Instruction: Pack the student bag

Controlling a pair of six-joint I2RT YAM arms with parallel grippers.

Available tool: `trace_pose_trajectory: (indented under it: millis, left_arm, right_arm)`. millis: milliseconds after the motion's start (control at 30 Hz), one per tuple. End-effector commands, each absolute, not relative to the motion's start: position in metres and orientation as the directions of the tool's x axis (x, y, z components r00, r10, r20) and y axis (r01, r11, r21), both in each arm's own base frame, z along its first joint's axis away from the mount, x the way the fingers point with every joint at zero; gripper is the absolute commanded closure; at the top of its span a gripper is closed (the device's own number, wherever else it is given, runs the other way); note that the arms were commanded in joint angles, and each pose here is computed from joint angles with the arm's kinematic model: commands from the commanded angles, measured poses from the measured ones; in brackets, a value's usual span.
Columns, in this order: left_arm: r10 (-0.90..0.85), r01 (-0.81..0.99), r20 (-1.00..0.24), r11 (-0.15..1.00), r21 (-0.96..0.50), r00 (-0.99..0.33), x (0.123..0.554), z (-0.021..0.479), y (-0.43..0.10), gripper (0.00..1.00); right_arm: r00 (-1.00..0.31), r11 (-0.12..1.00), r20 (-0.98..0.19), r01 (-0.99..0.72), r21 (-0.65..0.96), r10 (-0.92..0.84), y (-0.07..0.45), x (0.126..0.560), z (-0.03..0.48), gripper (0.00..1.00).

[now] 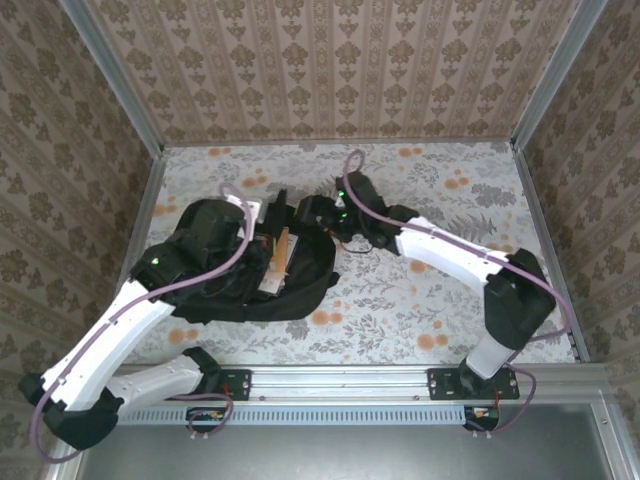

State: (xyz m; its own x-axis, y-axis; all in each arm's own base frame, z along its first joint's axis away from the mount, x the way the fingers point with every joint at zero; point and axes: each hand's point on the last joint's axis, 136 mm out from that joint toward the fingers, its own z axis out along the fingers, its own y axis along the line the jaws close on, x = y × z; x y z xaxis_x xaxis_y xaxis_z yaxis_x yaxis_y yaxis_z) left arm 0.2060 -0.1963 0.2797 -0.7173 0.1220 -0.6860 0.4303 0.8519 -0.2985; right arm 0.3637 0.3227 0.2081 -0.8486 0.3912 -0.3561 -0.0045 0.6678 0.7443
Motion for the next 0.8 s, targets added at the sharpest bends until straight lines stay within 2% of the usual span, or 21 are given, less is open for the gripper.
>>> trace_pose_trajectory:
  millis: [0, 33, 100, 200, 333, 500, 633, 767]
  left_arm:
    - [0.12, 0.469, -0.664, 0.799, -0.376, -0.738, 0.206, 0.271, -0.231, 0.97]
    - [0.135, 0.469, -0.651, 0.801, -0.372, -0.747, 0.206, 0.264, -0.236, 0.93]
    - [0.149, 0.459, -0.63, 0.811, -0.363, -0.762, 0.207, 0.254, -0.239, 0.76]
    - [0.144, 0.446, -0.639, 0.828, -0.34, -0.755, 0.205, 0.258, -0.23, 0.58]
    - [0.112, 0.406, -0.664, 0.861, -0.307, -0.739, 0.193, 0.268, -0.199, 0.42]
    - [-0.03, 0.214, -0.62, 0.924, -0.317, -0.784, 0.166, 0.252, -0.139, 0.37]
    - [-0.166, 0.027, -0.522, 0.94, -0.341, -0.836, 0.137, 0.225, -0.099, 0.36]
    - [-0.276, -0.159, -0.426, 0.944, -0.29, -0.862, 0.111, 0.194, -0.063, 0.37]
  right_arm:
    - [-0.814, 0.756, -0.415, 0.045, 0.653, 0.406, 0.265, 0.372, 0.197, 0.17]
    - [-0.813, 0.757, -0.418, 0.042, 0.652, 0.405, 0.259, 0.376, 0.198, 0.17]
    - [-0.832, 0.761, -0.411, 0.021, 0.649, 0.373, 0.256, 0.383, 0.196, 0.17]
    - [-0.873, 0.762, -0.409, -0.07, 0.643, 0.264, 0.272, 0.39, 0.195, 0.17]
    - [-0.901, 0.756, -0.41, -0.168, 0.633, 0.144, 0.295, 0.4, 0.191, 0.16]
    - [-0.909, 0.748, -0.416, -0.296, 0.594, -0.029, 0.336, 0.41, 0.172, 0.16]
    - [-0.907, 0.746, -0.386, -0.372, 0.552, -0.167, 0.364, 0.409, 0.15, 0.16]
    - [-0.886, 0.777, -0.38, -0.43, 0.459, -0.266, 0.374, 0.408, 0.126, 0.19]
